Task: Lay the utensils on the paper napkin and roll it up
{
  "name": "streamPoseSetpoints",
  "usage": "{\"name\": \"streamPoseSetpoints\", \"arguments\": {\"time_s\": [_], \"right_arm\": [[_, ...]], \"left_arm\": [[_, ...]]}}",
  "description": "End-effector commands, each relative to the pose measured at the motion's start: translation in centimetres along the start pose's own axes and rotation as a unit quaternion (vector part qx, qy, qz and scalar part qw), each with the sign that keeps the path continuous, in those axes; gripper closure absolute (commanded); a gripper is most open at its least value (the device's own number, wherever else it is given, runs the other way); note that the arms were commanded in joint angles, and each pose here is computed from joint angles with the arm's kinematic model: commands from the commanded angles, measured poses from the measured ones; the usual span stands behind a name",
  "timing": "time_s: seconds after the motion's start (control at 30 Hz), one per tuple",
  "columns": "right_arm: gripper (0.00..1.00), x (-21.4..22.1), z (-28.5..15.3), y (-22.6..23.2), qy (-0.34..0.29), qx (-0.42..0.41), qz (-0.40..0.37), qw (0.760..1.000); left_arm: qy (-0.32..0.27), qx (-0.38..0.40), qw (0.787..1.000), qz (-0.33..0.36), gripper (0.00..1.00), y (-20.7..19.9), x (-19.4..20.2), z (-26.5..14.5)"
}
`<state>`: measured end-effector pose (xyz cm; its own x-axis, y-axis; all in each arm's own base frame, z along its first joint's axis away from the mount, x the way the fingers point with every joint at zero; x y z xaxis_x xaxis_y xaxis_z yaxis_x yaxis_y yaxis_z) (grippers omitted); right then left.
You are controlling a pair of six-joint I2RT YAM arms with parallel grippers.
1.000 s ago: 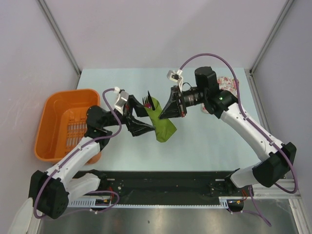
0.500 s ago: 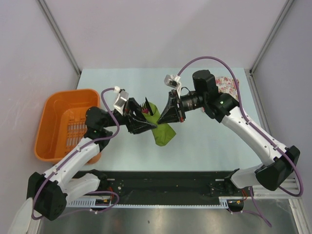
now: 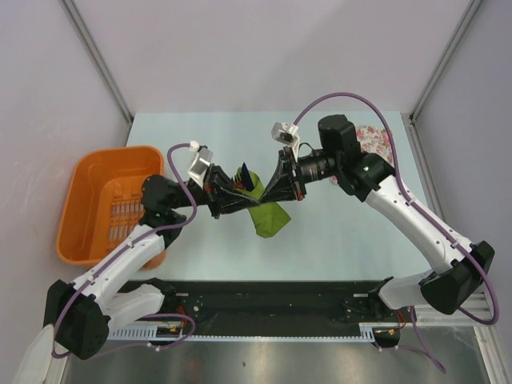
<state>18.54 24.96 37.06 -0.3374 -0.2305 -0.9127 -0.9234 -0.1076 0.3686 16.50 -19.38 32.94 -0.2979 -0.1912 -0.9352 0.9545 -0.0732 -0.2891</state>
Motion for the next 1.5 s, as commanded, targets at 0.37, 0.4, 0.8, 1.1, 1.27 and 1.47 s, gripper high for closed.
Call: {"name": "streamPoseSetpoints", "arguments": {"time_s": [0.37,0.4,0.8,1.1,1.27,1.47], "right_arm": [[0.1,-0.1,-3.8,2.8,-0.008,0.054,-0.047,0.997],[0.12,0.4,-3.8,2.9,0.0,0.054,-0.044,0.998],[0.64,4.2,-4.4,1.7,0.046,0.103,-0.019,0.993],[1.0,3.0,-4.4,0.4,0.024,0.095,-0.006,0.995],[1.0,3.0,-4.2,0.0,0.023,0.077,-0.006,0.997],[1.0,2.9,-3.0,-1.9,0.011,0.066,0.004,0.998]], "left_arm": [[-0.022,-0.008,1.0,0.02,1.0,-0.4,-3.1,0.8],[-0.021,-0.012,1.0,0.017,1.0,-0.3,-3.2,0.8],[-0.024,-0.001,1.0,0.019,1.0,-0.7,-3.9,0.9],[-0.019,0.005,1.0,0.01,1.0,-1.3,-3.4,0.6],[-0.024,0.006,1.0,0.005,1.0,-1.5,-3.4,0.6],[-0.024,0.032,0.999,0.007,1.0,-2.5,-3.5,0.8]]}}
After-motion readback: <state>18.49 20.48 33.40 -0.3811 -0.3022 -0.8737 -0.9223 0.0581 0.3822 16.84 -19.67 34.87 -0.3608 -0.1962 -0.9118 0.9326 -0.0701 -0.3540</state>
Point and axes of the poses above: each gripper's point midway between its finger pads, its own z axis out along the fingers, its own y axis along the line the jaws close on, x = y × z, the point moved 8 cm from there along -z, back along the fingers, and after that the axes turned 1 degree about -z, right-handed, at the moved point
